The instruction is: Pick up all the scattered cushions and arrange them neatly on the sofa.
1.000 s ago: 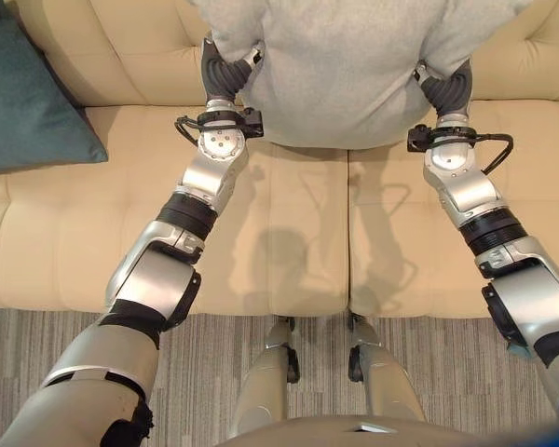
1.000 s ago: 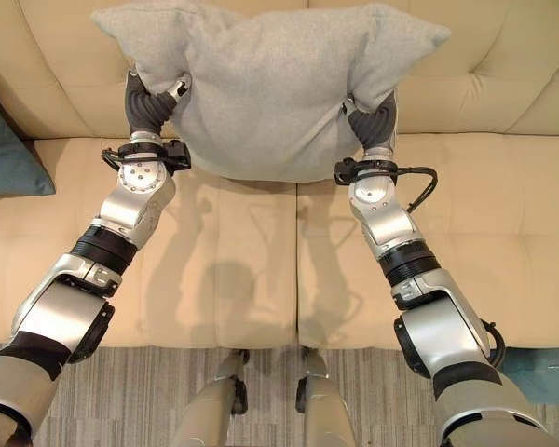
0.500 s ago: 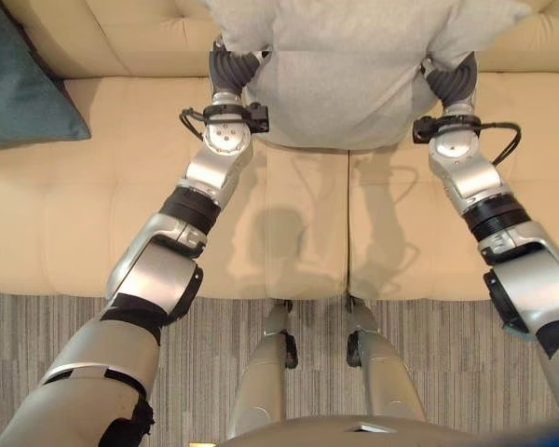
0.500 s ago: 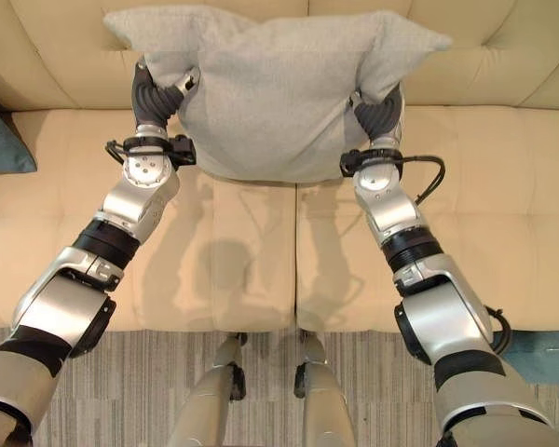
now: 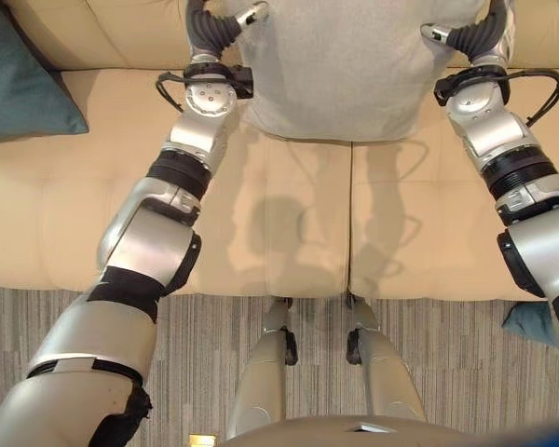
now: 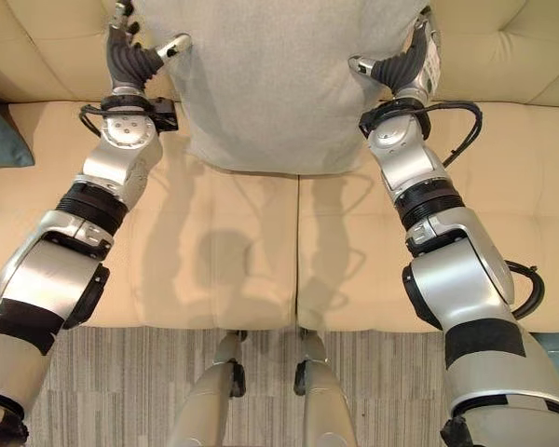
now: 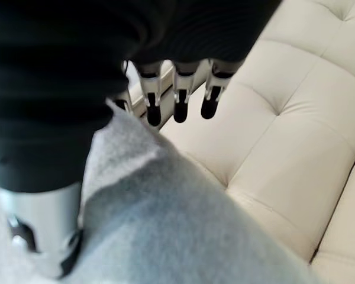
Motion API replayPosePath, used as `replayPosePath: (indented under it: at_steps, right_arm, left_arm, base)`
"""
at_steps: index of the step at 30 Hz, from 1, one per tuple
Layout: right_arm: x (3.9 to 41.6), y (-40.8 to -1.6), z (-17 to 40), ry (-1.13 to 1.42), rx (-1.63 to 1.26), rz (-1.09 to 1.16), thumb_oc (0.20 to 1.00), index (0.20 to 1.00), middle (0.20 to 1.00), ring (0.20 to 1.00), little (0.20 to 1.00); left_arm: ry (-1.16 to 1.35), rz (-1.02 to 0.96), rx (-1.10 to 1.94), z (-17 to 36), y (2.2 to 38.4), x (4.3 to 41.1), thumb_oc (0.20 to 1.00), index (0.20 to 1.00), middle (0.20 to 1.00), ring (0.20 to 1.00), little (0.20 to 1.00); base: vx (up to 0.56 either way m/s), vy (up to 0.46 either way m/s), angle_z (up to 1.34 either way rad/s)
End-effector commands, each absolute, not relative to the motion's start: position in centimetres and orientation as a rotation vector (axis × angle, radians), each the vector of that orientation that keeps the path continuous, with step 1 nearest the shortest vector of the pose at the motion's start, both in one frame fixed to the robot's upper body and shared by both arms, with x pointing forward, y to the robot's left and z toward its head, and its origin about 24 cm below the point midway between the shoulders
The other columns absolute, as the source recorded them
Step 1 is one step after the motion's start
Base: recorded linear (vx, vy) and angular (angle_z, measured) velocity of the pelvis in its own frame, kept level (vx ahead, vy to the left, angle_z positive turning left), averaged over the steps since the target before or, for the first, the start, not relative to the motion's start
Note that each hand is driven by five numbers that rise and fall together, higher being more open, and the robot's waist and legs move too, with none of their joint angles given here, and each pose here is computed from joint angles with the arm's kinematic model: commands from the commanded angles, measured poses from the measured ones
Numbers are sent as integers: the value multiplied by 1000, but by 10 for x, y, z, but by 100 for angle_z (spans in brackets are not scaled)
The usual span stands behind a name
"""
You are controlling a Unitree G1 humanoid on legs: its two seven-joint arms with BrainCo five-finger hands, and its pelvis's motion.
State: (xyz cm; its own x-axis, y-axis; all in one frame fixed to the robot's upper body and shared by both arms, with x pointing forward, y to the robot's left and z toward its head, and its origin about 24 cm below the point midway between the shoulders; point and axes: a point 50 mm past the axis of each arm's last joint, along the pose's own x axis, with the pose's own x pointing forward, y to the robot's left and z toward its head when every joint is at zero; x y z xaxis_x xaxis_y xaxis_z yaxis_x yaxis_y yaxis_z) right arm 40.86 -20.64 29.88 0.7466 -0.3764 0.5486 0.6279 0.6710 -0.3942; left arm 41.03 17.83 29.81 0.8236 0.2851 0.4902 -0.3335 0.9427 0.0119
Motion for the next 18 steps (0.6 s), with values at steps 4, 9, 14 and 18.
replayPosePath:
  at_steps: [4,9,14,18]
  right_arm:
    - [393,-263,299,-450,-468,-736,1000,1000,1000,1000,1000]
    - [371,-300,238,-383,-411,-750,1000,1000,1000,1000,1000]
    - [325,-311,136,-223,-395,-668,1000,1000,1000,1000,1000]
    - [268,-326,56,-6,-373,-675,1000,1000,1000,1000,1000]
  left_arm:
    - [-456,515,103,284,254,400,1000,1000,1000,1000,1000]
    - [-390,491,172,225,278,381,1000,1000,1000,1000,1000]
    - [-235,403,210,130,273,343,1000,1000,1000,1000,1000]
    - [40,357,324,38,276,285,1000,1000,1000,1000,1000]
  base:
    - [-10,-3,3]
    - [0,0,0]
    - [0,-1,-1]
    - [5,-5,-1]
